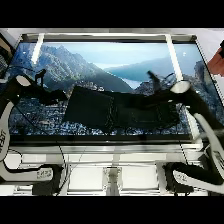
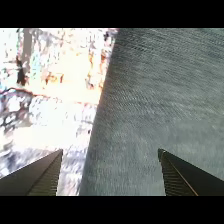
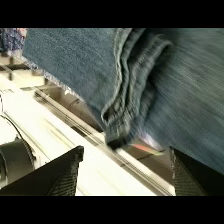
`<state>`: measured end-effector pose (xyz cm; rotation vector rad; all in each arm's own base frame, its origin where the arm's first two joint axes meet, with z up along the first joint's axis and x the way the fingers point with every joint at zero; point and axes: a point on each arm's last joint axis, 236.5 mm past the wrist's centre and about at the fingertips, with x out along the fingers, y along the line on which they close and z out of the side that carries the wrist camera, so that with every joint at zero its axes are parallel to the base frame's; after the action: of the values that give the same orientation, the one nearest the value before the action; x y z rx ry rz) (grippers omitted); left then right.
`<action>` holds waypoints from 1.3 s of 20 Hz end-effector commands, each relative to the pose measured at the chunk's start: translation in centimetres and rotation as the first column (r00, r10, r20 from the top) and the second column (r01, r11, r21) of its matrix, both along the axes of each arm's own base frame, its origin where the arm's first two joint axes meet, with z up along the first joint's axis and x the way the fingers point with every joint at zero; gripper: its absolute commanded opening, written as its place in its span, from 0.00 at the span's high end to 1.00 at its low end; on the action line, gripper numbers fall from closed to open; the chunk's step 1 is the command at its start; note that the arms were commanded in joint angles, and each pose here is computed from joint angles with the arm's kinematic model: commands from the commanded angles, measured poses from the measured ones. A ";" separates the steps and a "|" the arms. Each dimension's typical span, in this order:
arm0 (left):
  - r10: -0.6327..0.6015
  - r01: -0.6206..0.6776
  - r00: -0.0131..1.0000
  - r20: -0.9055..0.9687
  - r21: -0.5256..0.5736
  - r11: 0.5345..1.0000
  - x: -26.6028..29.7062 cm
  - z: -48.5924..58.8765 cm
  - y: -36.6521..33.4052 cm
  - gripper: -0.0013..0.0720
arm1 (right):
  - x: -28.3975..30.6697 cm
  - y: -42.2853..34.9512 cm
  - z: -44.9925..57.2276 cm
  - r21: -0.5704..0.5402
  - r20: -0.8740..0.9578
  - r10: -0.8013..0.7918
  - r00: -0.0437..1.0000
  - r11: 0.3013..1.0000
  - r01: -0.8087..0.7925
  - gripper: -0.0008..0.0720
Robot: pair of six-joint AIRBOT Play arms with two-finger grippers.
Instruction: Fold the clothes and pants, and hang the long-sleeved shirts on hangers.
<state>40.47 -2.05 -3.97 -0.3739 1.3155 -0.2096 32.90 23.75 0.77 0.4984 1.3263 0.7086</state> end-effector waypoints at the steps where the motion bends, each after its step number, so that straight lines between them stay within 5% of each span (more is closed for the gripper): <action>1: 0.046 -0.049 0.998 -0.048 -0.082 0.995 0.6 -2.3 -0.8 0.03 | 1.4 5.5 -4.8 0.104 -0.107 -0.036 0.994 0.994 0.047 0.13; 14: 0.017 -0.016 1.000 0.009 -0.091 0.996 2.2 -2.8 -3.2 0.03 | 5.7 8.3 -10.0 0.026 -0.122 -0.102 0.987 0.994 0.106 0.17; 16: 0.002 -0.002 1.000 0.002 -0.090 0.996 2.1 -3.2 -4.0 0.04 | 5.5 9.6 -10.1 0.019 -0.085 -0.095 0.992 0.995 0.097 0.29; 17: -0.005 0.005 1.000 -0.007 -0.091 0.996 2.0 -3.6 -4.3 0.04 | 5.7 10.3 -9.9 0.018 -0.059 -0.091 0.994 0.996 0.092 0.42; 19: -0.011 0.009 1.000 -0.023 -0.094 0.996 1.9 -4.2 -4.6 0.04 | 6.9 11.4 -8.6 0.032 0.013 -0.084 0.996 0.996 0.084 0.84; 20: -0.011 0.008 1.000 -0.025 -0.094 0.996 1.8 -4.4 -4.6 0.04 | 7.9 11.8 -7.4 0.047 0.046 -0.086 0.995 0.995 0.084 0.93; 23: 0.000 -0.002 1.000 -0.023 -0.092 0.996 2.0 -4.4 -4.1 0.04 | 9.6 12.7 -3.2 0.016 0.189 0.034 0.981 0.999 -0.038 0.97; 26: 0.010 -0.012 1.000 -0.019 -0.090 0.996 2.1 -4.4 -3.7 0.04 | 9.5 12.6 -1.4 -0.150 0.269 0.162 0.949 0.981 -0.125 0.97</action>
<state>42.45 -6.06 -8.27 -0.4578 1.3293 -0.2649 42.05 36.75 -2.11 0.3794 1.1639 0.7863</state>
